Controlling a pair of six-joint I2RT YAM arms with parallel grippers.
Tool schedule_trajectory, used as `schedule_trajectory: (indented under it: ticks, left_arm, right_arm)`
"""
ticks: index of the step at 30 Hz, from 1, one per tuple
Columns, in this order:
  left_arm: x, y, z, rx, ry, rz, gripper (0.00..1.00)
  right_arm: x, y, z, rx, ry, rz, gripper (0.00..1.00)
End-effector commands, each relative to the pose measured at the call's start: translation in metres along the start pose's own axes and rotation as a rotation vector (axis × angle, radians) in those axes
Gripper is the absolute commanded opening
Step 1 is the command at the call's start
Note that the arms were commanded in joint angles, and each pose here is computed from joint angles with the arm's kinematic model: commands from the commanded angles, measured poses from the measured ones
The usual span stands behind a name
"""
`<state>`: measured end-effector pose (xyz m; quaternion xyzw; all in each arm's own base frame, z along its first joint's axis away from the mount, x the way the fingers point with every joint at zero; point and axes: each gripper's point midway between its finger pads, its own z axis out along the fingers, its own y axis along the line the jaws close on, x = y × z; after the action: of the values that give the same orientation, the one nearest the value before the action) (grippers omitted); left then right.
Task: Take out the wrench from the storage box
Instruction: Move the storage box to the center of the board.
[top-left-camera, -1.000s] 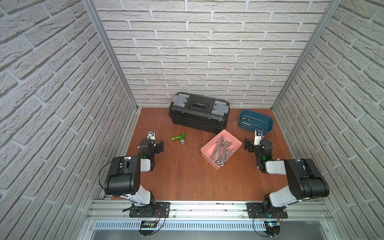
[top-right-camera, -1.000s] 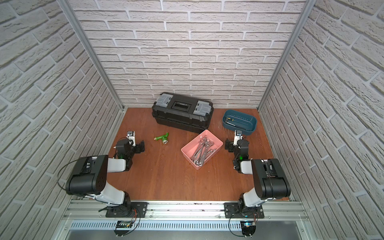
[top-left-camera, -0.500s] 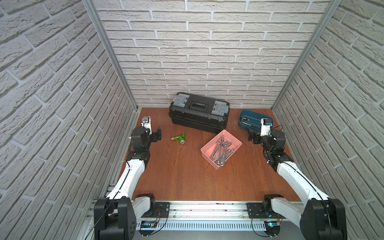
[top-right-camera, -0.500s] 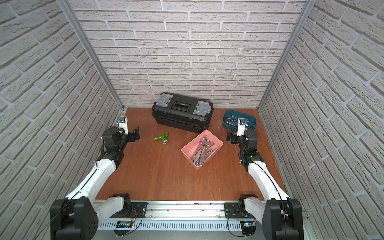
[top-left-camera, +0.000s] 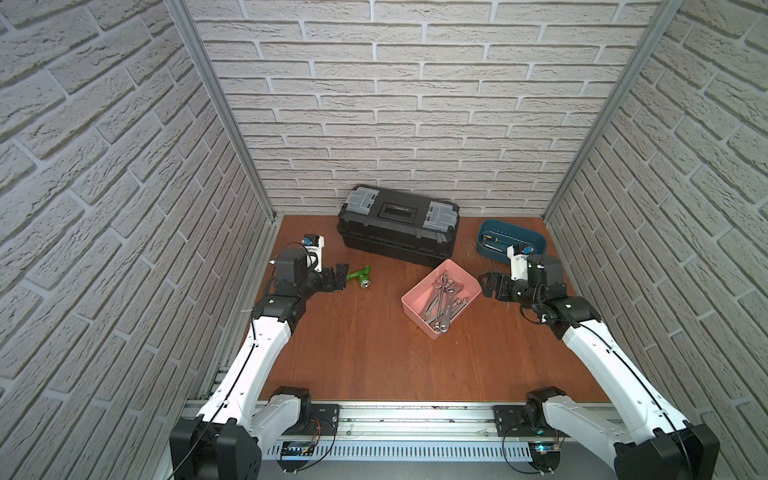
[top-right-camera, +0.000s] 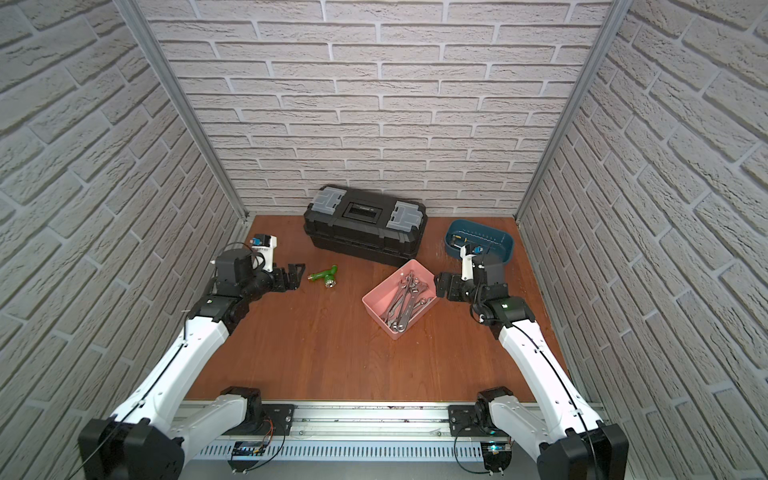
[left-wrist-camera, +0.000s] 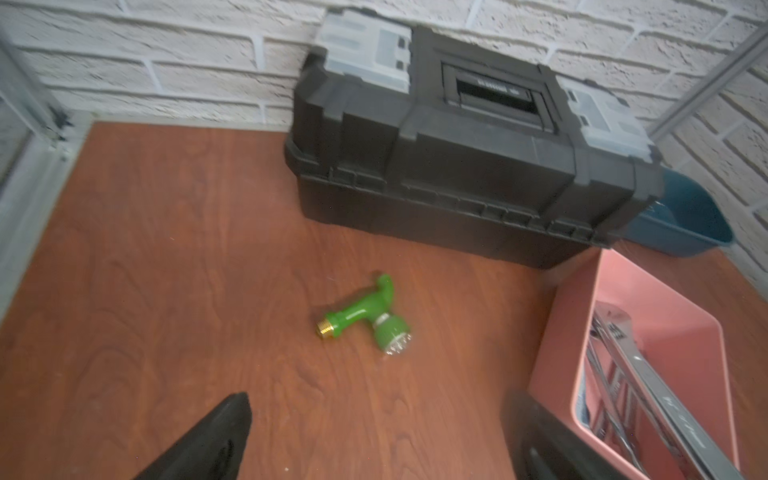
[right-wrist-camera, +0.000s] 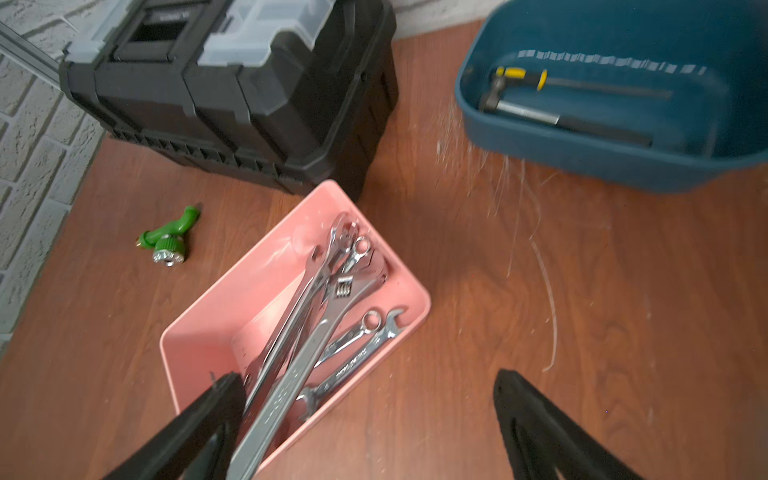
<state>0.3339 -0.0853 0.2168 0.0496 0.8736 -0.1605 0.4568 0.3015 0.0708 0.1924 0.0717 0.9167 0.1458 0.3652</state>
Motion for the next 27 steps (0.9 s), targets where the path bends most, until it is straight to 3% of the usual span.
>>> schedule_trajectory:
  ticks: [1, 4, 11, 20, 27]
  left_arm:
    - [0.005, -0.019, 0.008, 0.067, 0.044, -0.051, 0.98]
    - [0.012, -0.031, 0.021, 0.089, 0.084, -0.037, 0.98]
    - [0.022, -0.054, 0.043, 0.121, 0.146, -0.002, 0.98]
    - [0.026, -0.073, 0.057, 0.144, 0.177, 0.034, 0.98]
    - [0.022, -0.080, 0.060, 0.154, 0.181, 0.050, 0.98]
  right_arm:
    - [0.024, -0.009, -0.002, 0.102, 0.076, 0.203, 0.94]
    - [0.032, -0.007, 0.004, 0.145, 0.073, 0.309, 0.87]
    - [0.046, 0.001, 0.034, 0.183, 0.117, 0.414, 0.72]
    - [0.057, 0.009, 0.072, 0.210, 0.178, 0.438, 0.58]
    - [0.064, 0.020, 0.089, 0.216, 0.218, 0.418, 0.36]
